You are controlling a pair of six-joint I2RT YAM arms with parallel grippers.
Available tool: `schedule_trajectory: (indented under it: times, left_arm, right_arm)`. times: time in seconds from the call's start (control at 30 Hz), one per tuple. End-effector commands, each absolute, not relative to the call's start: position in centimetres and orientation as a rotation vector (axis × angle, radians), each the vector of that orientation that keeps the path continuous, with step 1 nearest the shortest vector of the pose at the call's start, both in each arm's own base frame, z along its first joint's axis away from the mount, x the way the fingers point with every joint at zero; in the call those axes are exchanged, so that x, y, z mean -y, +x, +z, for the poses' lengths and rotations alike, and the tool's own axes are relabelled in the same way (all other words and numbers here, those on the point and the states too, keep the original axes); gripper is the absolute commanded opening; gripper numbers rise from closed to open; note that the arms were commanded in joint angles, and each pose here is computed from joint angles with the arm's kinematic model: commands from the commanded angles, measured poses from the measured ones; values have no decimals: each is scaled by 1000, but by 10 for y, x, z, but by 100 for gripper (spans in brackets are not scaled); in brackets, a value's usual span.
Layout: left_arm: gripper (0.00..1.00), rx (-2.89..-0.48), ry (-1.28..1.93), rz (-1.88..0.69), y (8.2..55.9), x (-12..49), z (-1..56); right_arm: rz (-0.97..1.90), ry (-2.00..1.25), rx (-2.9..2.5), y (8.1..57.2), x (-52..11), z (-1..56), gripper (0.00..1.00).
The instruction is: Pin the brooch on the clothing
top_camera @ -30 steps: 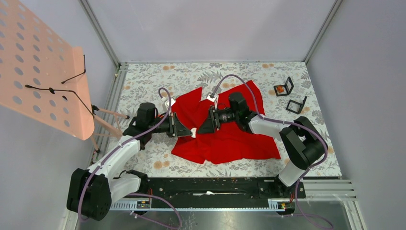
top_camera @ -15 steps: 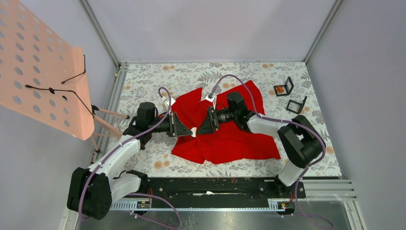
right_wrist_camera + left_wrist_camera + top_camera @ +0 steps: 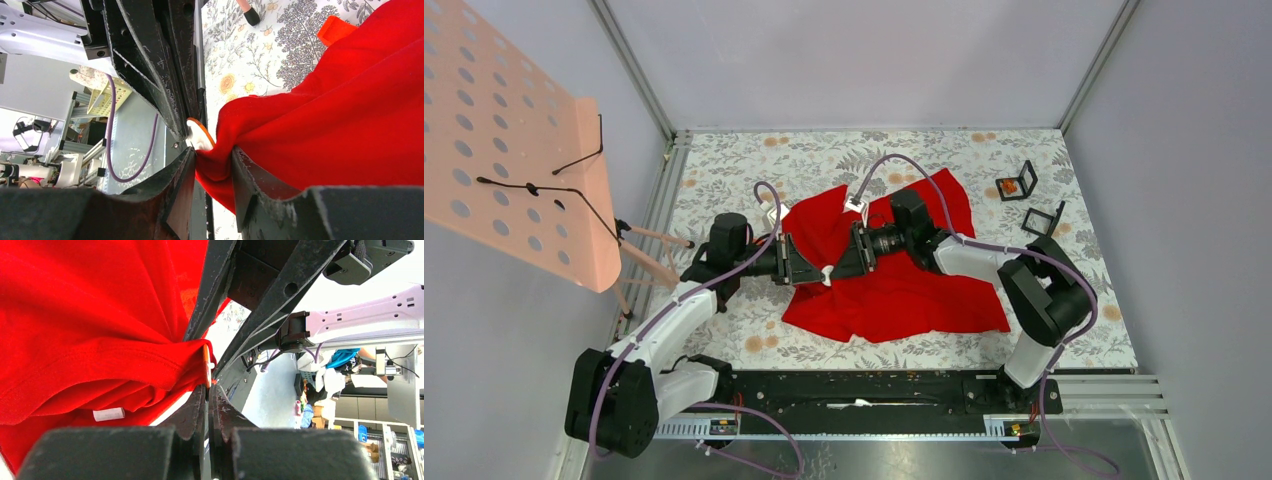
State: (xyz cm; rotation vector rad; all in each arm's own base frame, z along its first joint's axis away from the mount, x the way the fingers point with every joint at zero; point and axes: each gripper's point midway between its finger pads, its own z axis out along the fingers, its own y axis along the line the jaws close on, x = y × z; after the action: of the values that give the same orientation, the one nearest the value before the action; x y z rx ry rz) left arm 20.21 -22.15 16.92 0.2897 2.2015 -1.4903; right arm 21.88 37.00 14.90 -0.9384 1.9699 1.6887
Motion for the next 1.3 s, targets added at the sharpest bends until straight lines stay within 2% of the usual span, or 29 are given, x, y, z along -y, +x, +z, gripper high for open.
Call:
schedule_trajectory:
  times: [0.0,0.33,0.83,1.27]
  left_arm:
    - [0,-2072,426,-1548,202,229,199]
    - [0,-2069,435,-1552,200,228,199]
    - [0,-2063,446,-1558,199,229,201]
    - [0,-2024,489,-1569,193,229,206]
  right_arm:
    - [1688,-995,-1920,219,-382,157,38]
    - [1671,-991,-1964,220,-386,149,32]
    - [1663,-1089,-2012,206,-392,141,32]
    - [1602,-962,-2118,222,-397,125,32]
